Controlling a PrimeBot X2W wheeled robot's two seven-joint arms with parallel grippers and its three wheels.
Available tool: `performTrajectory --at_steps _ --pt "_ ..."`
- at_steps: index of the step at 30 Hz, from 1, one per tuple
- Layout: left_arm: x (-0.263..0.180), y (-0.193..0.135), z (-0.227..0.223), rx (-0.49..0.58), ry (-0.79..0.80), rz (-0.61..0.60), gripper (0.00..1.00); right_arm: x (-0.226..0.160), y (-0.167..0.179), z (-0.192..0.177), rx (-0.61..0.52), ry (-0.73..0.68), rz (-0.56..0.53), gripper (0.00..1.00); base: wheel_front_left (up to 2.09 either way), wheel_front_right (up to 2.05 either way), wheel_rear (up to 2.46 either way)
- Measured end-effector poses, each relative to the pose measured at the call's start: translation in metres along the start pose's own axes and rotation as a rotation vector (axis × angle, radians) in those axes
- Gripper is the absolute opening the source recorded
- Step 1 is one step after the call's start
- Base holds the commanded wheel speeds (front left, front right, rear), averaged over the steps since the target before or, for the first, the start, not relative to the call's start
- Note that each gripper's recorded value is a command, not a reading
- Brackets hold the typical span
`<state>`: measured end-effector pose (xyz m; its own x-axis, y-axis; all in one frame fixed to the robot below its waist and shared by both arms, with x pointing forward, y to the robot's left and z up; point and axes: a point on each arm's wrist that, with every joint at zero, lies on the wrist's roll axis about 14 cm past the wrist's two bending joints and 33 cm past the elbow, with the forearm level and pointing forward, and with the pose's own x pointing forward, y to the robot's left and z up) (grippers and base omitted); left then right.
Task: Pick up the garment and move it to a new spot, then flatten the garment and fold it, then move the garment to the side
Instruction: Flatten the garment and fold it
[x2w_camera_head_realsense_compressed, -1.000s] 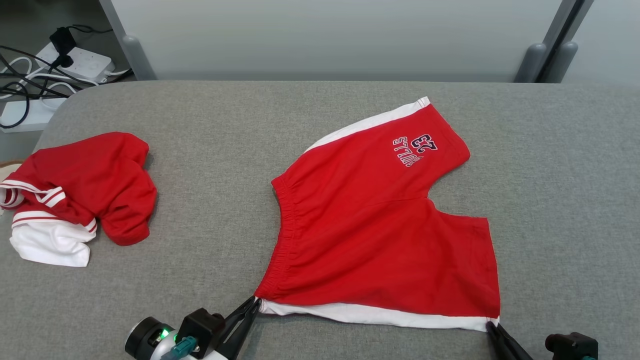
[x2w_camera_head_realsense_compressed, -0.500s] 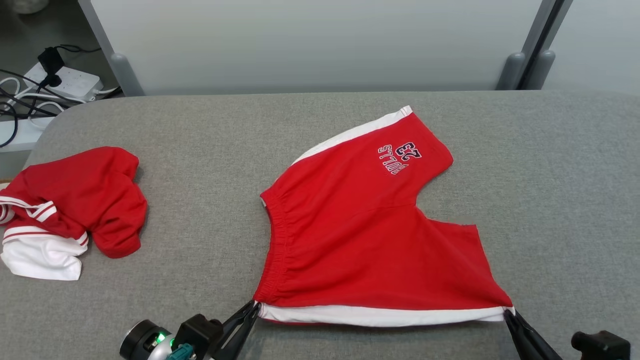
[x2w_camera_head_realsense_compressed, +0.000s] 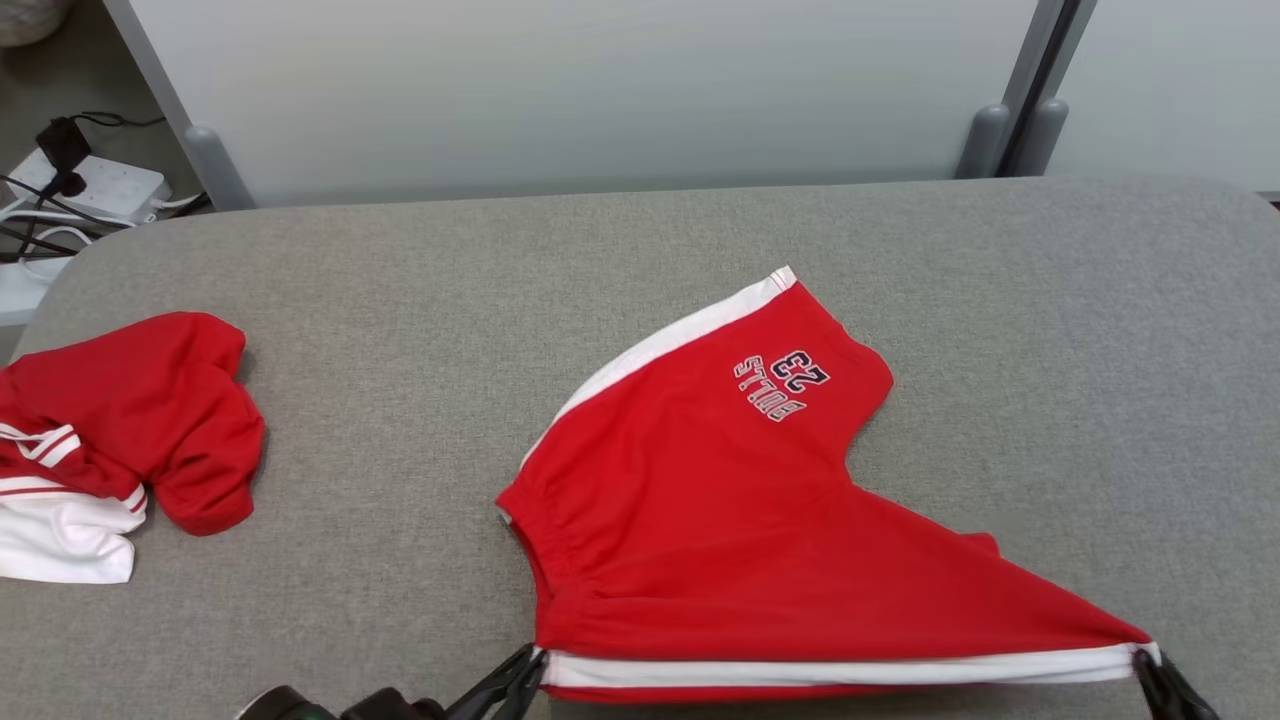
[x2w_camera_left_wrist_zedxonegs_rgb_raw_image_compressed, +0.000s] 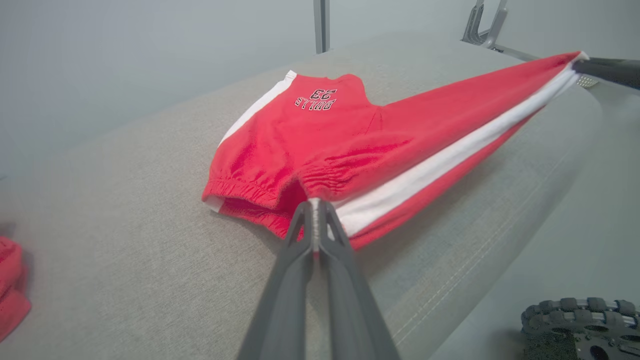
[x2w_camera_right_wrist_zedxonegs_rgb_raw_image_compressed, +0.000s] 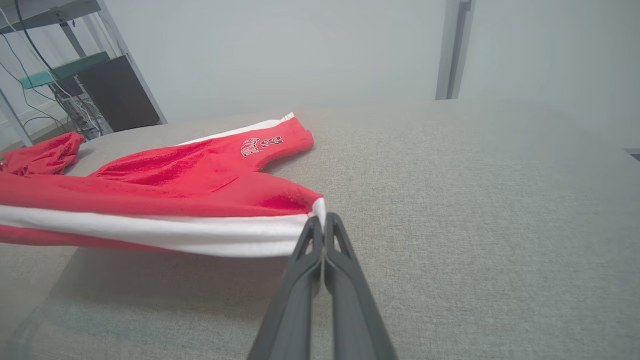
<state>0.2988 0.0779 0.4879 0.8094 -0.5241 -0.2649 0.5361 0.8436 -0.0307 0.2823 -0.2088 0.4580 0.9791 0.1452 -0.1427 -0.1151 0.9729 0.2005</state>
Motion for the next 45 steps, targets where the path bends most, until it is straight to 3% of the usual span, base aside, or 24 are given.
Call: performTrajectory --at_steps 7,13,30,45 --pt "0.005 -0.013 0.022 -0.234 -0.082 -0.061 0.0 0.001 -0.013 0.015 -0.027 -0.038 -0.044 0.0 0.0 0.0 0.0" --pt "0.026 -0.011 0.028 -0.381 -0.15 -0.095 0.0 0.058 -0.003 0.031 -0.075 -0.078 0.011 0.0 0.0 0.0 0.0" --pt "0.081 0.062 -0.008 -0.455 -0.142 0.074 0.0 0.227 0.044 0.03 -0.204 0.032 0.177 0.0 0.0 0.0 0.0" --pt "0.114 0.086 -0.036 -0.468 -0.076 0.106 0.0 0.306 0.076 0.008 -0.301 0.14 0.277 0.0 0.0 0.0 0.0"
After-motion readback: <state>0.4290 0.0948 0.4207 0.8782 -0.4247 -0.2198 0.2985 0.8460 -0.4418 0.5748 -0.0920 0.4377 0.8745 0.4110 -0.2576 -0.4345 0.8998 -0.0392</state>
